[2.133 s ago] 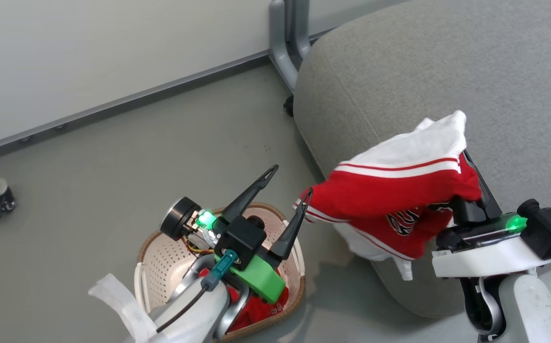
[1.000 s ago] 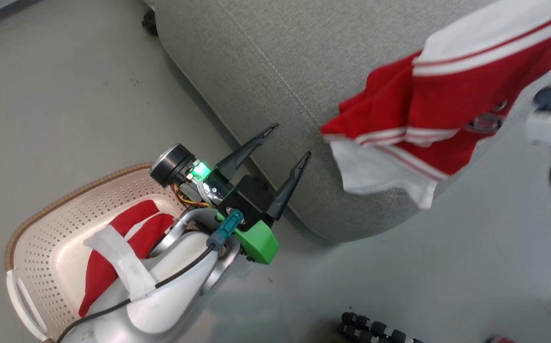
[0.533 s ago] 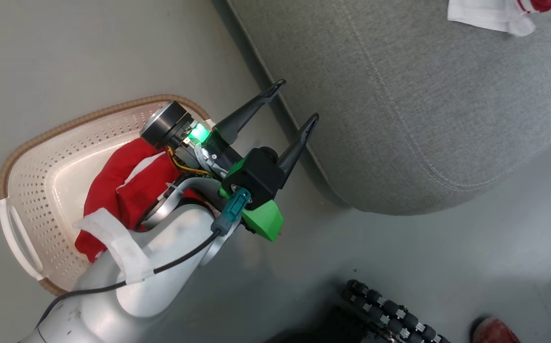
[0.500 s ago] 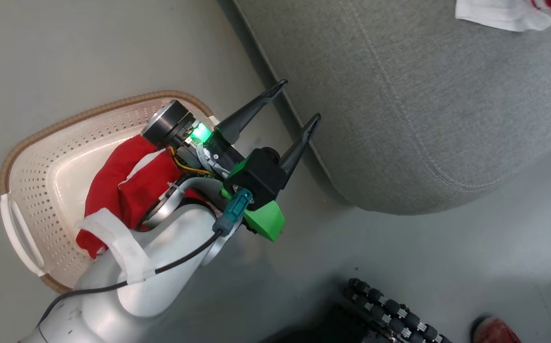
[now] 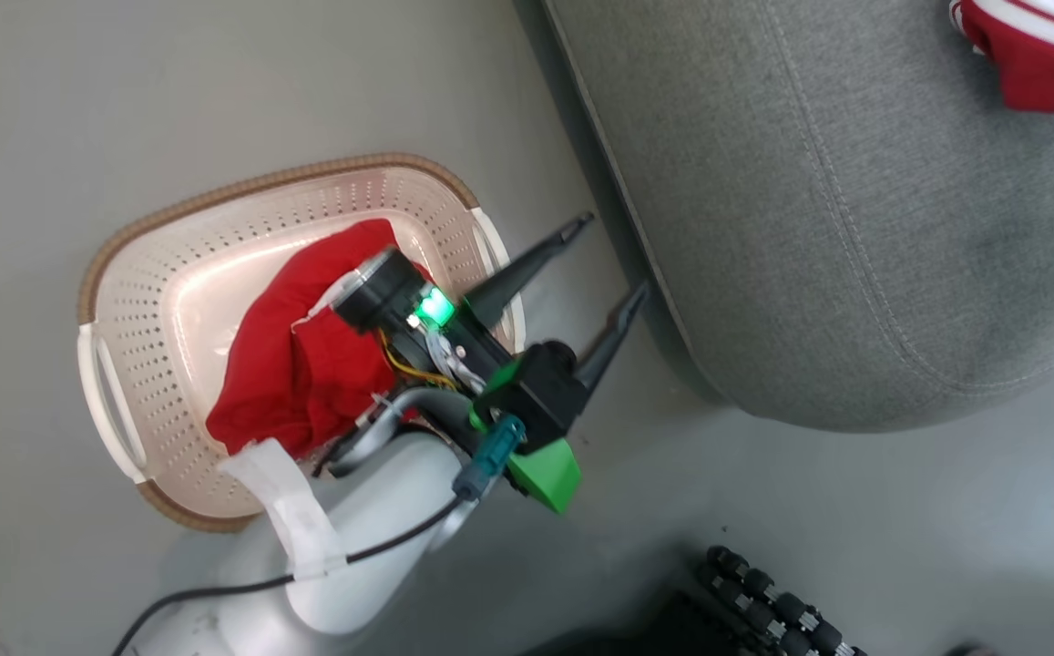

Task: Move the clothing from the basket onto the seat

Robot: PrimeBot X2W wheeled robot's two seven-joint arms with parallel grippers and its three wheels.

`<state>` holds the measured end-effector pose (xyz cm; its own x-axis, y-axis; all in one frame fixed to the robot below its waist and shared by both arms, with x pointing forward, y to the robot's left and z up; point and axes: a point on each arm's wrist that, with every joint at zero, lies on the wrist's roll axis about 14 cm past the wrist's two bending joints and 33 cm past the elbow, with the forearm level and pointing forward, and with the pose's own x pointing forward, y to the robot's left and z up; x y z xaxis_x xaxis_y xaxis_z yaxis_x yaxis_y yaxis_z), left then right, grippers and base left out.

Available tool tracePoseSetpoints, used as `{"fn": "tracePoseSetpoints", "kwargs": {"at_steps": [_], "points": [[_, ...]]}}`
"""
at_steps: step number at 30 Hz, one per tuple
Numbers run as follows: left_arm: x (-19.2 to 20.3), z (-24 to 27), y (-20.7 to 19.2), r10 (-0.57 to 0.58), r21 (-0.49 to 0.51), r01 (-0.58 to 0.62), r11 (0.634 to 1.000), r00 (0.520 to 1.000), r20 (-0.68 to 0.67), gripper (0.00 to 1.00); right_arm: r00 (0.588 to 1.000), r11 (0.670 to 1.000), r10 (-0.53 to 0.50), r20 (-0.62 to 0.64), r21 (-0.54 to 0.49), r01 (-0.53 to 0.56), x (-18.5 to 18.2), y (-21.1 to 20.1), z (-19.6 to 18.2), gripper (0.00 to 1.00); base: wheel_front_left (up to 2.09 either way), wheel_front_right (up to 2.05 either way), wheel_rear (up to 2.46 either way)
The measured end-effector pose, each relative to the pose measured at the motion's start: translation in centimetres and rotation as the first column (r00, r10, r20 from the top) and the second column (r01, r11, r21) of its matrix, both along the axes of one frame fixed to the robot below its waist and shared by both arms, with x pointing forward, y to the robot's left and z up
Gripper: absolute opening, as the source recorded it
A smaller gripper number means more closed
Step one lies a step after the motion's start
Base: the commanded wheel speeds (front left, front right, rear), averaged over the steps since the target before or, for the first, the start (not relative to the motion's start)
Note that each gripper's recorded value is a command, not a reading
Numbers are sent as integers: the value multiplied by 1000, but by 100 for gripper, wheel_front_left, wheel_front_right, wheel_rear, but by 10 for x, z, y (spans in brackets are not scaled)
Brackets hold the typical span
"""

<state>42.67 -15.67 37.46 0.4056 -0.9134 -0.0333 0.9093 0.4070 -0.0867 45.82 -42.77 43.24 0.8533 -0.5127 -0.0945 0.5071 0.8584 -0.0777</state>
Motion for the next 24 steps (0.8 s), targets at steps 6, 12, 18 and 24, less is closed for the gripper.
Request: {"fn": "tracePoseSetpoints", "kwargs": {"at_steps": [6, 12, 18, 24], "points": [[-19, 22, -1, 13, -25, -13, 1000, 1000, 13, 100, 996, 996, 80, 28, -50, -78, -25, 39, 18, 100, 0, 0, 0], [-23, 42, 18, 141, -28, -141, 990, 990, -25, 100, 973, 974, 228, 41, -21, -227, -40, 100, 23, 100, 0, 0, 0], [-26, 58, 58, 303, 0, -303, 953, 953, -13, 100, 900, 903, 425, 94, 29, -430, -42, 178, 32, 100, 0, 0, 0], [-27, 80, 122, 527, 0, -527, 850, 850, -8, 100, 815, 817, 558, 155, 67, -572, -59, 240, 45, 100, 0, 0, 0]]}}
